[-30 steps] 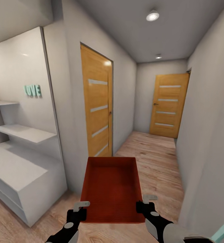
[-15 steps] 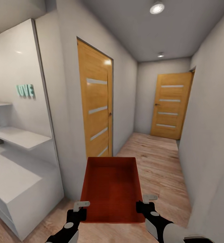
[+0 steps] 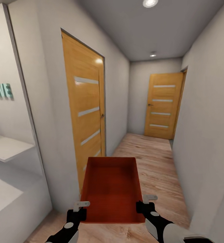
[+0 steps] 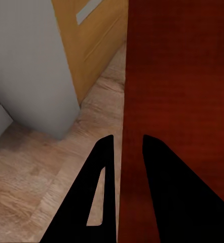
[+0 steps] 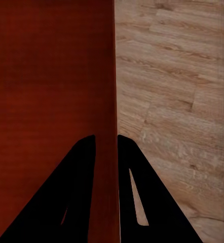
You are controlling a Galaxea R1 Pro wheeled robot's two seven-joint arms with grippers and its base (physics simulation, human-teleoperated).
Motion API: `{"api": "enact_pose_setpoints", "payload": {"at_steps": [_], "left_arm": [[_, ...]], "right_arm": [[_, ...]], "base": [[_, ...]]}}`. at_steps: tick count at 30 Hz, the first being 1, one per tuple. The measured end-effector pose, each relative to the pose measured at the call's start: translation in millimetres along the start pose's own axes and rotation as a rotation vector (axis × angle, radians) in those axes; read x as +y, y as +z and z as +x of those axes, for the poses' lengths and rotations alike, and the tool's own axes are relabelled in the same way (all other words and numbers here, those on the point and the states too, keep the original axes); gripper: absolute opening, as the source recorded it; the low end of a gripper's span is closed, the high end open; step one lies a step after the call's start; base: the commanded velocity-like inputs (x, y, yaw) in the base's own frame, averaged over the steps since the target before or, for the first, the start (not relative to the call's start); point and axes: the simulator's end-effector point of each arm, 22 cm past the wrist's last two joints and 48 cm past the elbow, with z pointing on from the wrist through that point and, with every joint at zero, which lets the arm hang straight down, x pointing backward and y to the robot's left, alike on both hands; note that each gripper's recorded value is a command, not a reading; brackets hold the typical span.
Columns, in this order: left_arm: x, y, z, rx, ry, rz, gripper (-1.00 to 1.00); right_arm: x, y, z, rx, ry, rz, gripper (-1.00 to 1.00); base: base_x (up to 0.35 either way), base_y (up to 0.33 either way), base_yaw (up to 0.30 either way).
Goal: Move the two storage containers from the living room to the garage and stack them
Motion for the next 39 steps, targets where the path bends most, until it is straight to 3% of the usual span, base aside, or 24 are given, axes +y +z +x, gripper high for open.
{"api": "enact_pose_setpoints", "payload": {"at_steps": [9, 30, 39], "left_arm": [[0.0, 0.0, -0.2, -0.001, 0.000, 0.000, -1.00], [0.0, 0.0, 0.2, 0.001, 0.001, 0.000, -1.00], [-0.1, 0.0, 0.3, 0.002, 0.002, 0.000, -1.00]], "right_arm": [[0.0, 0.0, -0.1, -0.001, 0.000, 0.000, -1.00], [0.0, -0.1, 0.7, 0.001, 0.001, 0.000, -1.00], [-0.2, -0.1, 1.0, 0.002, 0.001, 0.001, -1.00]], "base": [[0.322, 0.005, -0.259], [0.309, 0.186, -0.015], [0.307, 0.181, -0.251]]}}
